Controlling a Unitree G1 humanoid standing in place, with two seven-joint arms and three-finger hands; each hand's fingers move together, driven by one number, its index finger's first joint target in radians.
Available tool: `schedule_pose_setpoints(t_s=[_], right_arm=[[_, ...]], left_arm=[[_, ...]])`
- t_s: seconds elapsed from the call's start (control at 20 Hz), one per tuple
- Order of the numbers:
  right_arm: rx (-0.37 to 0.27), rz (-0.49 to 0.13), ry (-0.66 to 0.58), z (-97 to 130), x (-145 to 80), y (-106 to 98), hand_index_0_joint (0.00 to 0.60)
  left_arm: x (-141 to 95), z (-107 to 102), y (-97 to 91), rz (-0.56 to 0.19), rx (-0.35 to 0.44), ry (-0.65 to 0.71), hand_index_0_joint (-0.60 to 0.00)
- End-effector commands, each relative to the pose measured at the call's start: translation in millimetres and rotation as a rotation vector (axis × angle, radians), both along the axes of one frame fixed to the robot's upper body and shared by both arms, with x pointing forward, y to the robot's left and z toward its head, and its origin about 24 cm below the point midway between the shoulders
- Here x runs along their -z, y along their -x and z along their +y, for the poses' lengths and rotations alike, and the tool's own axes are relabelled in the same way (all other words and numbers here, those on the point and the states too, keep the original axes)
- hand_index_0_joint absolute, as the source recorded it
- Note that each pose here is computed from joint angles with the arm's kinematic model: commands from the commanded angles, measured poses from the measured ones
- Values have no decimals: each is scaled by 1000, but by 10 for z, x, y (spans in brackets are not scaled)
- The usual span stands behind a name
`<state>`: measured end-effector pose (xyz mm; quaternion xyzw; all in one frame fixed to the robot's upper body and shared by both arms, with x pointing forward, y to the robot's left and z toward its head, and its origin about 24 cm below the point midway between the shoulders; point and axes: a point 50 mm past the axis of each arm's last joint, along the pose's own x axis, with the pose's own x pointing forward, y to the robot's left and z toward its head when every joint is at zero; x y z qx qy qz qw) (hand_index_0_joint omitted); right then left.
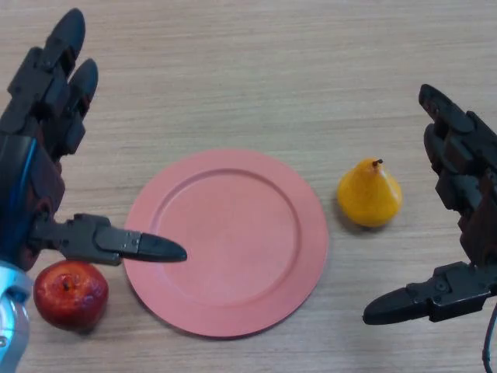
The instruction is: Pick up the yellow pear and place it on the plate
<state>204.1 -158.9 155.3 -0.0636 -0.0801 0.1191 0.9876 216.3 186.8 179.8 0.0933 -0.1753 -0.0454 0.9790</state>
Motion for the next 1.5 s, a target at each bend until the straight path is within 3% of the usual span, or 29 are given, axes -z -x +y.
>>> schedule_pose_setpoints(t_s=[0.05, 0.35, 0.5, 0.7, 1.2, 1.5], right_arm=[[14, -197, -9, -55, -279, 104, 0], [49, -219, 24, -66, -273, -40, 0], [40, -215, 24, -47, -261, -189, 0], [28, -211, 49, -15, -179, -397, 0], [79, -228, 97, -48, 44, -922, 0], [92, -179, 130, -73, 254, -1214, 0]], left_arm=[[-272, -9, 134, -215, 13, -56, 0], [-213, -2, 187, -180, 36, -49, 0], [-138, 6, 201, -173, 58, -42, 0], [-102, 59, 194, -183, 31, -15, 0], [-68, 61, 186, -183, 6, -9, 0], [-71, 83, 159, -202, -3, 2, 0]])
